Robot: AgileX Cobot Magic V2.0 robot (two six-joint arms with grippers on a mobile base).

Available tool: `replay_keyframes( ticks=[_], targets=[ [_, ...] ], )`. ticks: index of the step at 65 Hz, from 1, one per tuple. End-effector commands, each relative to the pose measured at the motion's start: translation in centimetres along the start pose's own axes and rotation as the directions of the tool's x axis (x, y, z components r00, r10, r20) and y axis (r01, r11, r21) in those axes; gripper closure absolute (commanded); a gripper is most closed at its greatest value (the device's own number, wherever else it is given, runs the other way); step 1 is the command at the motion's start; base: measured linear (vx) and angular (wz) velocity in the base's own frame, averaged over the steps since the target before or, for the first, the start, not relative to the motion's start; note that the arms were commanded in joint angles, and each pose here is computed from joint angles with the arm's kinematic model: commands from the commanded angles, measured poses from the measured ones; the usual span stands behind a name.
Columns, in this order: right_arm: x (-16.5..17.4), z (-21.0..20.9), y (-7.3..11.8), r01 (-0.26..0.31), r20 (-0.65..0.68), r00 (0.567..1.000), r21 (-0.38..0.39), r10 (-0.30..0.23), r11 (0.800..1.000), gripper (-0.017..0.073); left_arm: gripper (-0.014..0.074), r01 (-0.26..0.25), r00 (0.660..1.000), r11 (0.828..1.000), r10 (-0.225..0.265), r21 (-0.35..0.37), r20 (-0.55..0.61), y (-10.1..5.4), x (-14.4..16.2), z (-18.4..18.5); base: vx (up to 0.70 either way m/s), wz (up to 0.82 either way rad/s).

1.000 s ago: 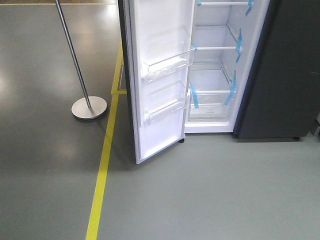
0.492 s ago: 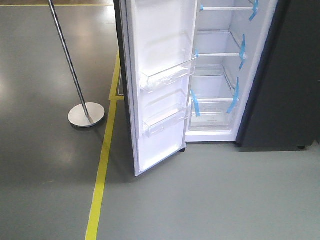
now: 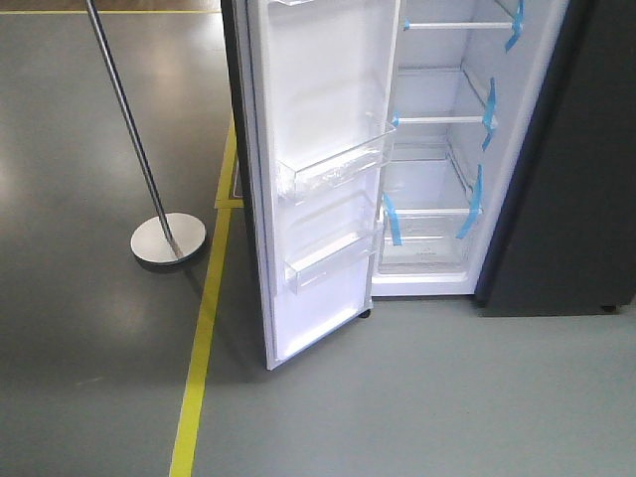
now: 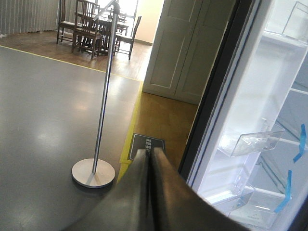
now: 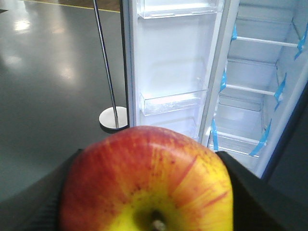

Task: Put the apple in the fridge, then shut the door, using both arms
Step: 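Approach the fridge door bins, bringing the apple close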

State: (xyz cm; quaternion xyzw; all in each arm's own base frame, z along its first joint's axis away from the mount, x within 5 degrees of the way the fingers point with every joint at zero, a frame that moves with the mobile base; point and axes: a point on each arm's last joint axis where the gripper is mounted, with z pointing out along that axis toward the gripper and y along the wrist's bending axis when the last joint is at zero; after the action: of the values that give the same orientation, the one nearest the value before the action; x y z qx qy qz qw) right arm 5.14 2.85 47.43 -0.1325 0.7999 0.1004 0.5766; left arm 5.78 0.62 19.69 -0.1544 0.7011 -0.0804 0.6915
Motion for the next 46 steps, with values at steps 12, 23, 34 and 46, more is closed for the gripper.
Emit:
replay_keyframes(
  ticks=[12,23,34,46],
  targets=[
    [-1.18,-0.3,-0.05,0.004,0.093,0.996,0.012,-0.005,1.0,0.0458,0.06,0.012,0.998,0.999,-0.014,0.032,0.064,-0.44,-1.03,0.01,0.12,0.0],
    [-1.18,-0.3,-0.05,0.004,0.093,0.996,0.012,-0.005,1.0,0.0458,0.06,0.012,0.998,0.999,-0.014,0.032,0.064,-0.44,-1.03,0.01,0.11,0.0],
    [-1.18,-0.3,-0.05,0.004,0.093,0.996,0.012,-0.005,1.0,0.0458,0.06,0.012,0.998,0.999,-0.014,0.032,0.064,-0.44,-1.03,0.01,0.1,0.0],
    [-1.18,-0.3,-0.05,0.004,0.093,0.996,0.012,-0.005,1.0,0.0458,0.06,0.012,0.998,0.999,-0.014,0.032,0.064,-0.44,-1.03,0.01,0.1,0.0]
  ],
)
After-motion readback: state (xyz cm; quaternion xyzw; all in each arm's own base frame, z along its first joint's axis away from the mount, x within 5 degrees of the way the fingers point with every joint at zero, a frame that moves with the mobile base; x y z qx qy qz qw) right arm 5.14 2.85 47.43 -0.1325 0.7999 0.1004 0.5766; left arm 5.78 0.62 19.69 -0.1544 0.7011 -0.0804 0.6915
